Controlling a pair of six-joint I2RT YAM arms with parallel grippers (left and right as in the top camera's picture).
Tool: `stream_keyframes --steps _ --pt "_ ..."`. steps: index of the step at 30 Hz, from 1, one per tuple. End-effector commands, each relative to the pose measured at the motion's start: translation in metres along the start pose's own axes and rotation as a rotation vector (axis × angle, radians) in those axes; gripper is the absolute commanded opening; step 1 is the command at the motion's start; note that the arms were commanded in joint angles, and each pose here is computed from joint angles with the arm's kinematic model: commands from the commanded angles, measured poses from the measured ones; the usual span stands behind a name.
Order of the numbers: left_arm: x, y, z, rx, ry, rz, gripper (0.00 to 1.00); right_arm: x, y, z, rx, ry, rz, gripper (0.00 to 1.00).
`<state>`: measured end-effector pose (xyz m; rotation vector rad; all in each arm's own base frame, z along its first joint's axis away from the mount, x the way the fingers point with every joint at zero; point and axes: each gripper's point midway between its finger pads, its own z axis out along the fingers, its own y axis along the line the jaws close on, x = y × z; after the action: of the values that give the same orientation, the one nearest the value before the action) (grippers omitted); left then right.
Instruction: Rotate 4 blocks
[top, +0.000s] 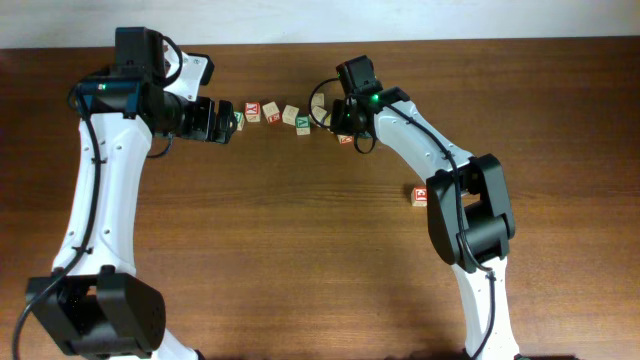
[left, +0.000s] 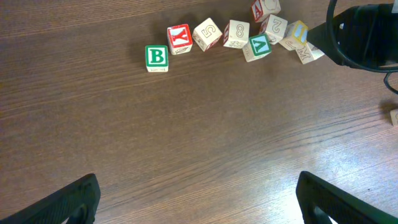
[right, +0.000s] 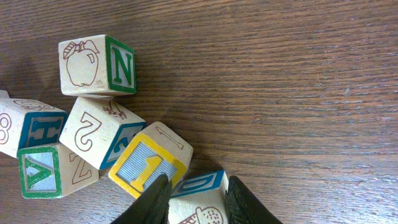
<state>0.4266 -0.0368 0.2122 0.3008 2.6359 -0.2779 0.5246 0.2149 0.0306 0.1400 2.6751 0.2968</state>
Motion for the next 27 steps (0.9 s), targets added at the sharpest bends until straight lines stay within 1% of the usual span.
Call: stream_keyframes --steps 1,12,13,15,18,19,21,24,26,27 --pt "-0.004 -0.001 -0.001 0.009 -0.009 0.011 0.99 0.014 -0.002 0.011 0.012 0.041 -0.012 0.31" --pt "-0.004 -0.001 -0.001 0.01 -0.008 0.011 0.99 0.017 -0.003 0.011 0.018 0.052 -0.012 0.29" --pt "-0.004 -0.001 -0.001 0.01 -0.008 0.011 0.99 0.022 -0.004 0.01 0.013 0.079 -0.026 0.45" --pt "-0.004 -0.001 -0.001 0.01 -0.008 0.011 0.99 0.027 -0.001 0.01 -0.008 0.103 -0.058 0.49" --pt "-0.004 -0.001 -0.001 0.01 -0.008 0.011 0.99 0.035 -0.002 0.009 -0.008 0.137 -0.071 0.47" --pt "-0.004 -0.001 -0.001 0.01 -0.008 0.011 0.99 0.035 -0.003 0.009 -0.008 0.137 -0.07 0.42" --pt "-0.004 -0.001 -0.001 0.009 -0.009 0.011 0.99 0.031 -0.004 0.009 0.001 0.121 -0.072 0.36" --pt "-0.004 -0.001 -0.001 0.01 -0.008 0.01 0.99 0.019 -0.008 0.006 0.035 0.081 -0.122 0.35" --pt "-0.004 -0.001 -0.001 0.01 -0.008 0.011 0.99 0.021 -0.008 0.004 0.038 0.091 -0.122 0.32" --pt "-0.004 -0.001 -0.001 0.01 -0.008 0.011 0.99 0.023 -0.009 -0.004 0.046 0.12 -0.122 0.3"
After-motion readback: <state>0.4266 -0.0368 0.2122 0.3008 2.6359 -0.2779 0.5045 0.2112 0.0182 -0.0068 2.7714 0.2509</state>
